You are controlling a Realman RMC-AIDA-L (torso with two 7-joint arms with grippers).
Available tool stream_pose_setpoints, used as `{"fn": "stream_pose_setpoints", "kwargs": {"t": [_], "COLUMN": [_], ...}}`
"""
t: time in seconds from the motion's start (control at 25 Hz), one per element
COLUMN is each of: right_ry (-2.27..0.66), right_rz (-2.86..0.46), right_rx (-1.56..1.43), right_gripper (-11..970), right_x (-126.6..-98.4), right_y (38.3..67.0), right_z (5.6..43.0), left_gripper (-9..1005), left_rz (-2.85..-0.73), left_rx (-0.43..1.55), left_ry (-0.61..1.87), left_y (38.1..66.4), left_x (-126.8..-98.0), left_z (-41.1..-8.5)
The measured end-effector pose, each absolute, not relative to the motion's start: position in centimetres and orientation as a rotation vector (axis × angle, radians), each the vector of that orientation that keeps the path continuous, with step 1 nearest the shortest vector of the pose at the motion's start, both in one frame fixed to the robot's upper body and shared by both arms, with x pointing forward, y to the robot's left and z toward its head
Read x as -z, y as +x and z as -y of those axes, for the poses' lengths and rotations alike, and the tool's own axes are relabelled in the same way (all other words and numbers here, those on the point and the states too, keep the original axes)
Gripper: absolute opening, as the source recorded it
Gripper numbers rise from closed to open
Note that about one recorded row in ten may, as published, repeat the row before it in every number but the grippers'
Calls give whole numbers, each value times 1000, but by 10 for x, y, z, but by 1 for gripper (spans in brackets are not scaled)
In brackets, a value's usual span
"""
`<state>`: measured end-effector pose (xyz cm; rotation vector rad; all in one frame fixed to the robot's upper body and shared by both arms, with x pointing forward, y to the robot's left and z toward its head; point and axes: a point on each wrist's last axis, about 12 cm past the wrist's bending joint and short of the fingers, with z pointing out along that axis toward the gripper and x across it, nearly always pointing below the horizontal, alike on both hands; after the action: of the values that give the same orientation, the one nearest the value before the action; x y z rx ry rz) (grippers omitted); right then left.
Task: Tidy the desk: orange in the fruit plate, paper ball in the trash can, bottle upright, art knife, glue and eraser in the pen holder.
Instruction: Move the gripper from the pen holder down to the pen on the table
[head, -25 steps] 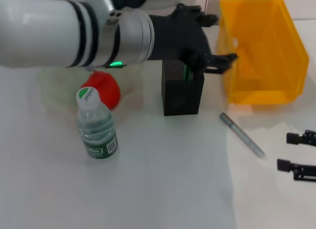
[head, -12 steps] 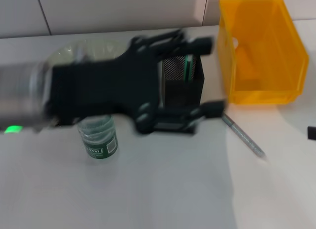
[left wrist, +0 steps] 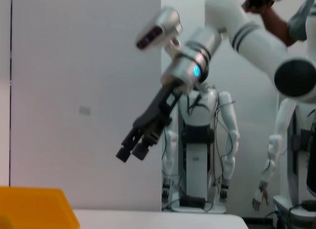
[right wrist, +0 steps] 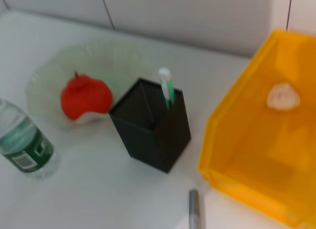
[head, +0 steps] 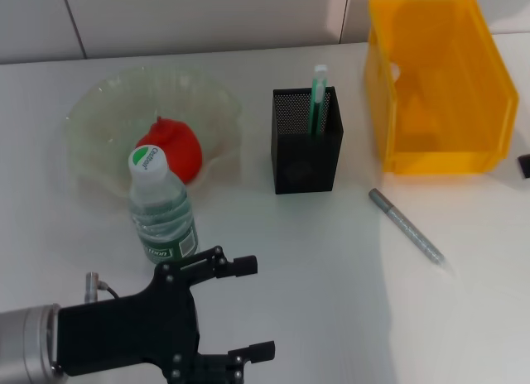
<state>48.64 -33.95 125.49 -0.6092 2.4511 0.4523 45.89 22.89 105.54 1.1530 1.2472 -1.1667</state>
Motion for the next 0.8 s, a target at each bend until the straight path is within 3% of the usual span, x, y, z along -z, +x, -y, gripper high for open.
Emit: {"fn": "stream_pose_setpoints", "kwargs": {"t": [0.16, 0.4, 0.8], "right_ry": [-617, -671, -615], "right_rz": [-2602, -2742, -2822], "right_rx": [-397, -323, -332], "right_gripper": [803, 803, 802], "right_x": [-1252, -1223, -1182], "right_y": [504, 525, 550], "right_z": [312, 270, 258], "left_gripper": [860, 860, 860], "left_rz": [-1267, -1308, -1343], "left_rx": [1159, 1162, 1124], "left_ry": [1152, 1134, 1143], "left_y": [457, 457, 461], "left_x": [-1051, -1045, -1042], "left_z": [-229, -227, -227]}}
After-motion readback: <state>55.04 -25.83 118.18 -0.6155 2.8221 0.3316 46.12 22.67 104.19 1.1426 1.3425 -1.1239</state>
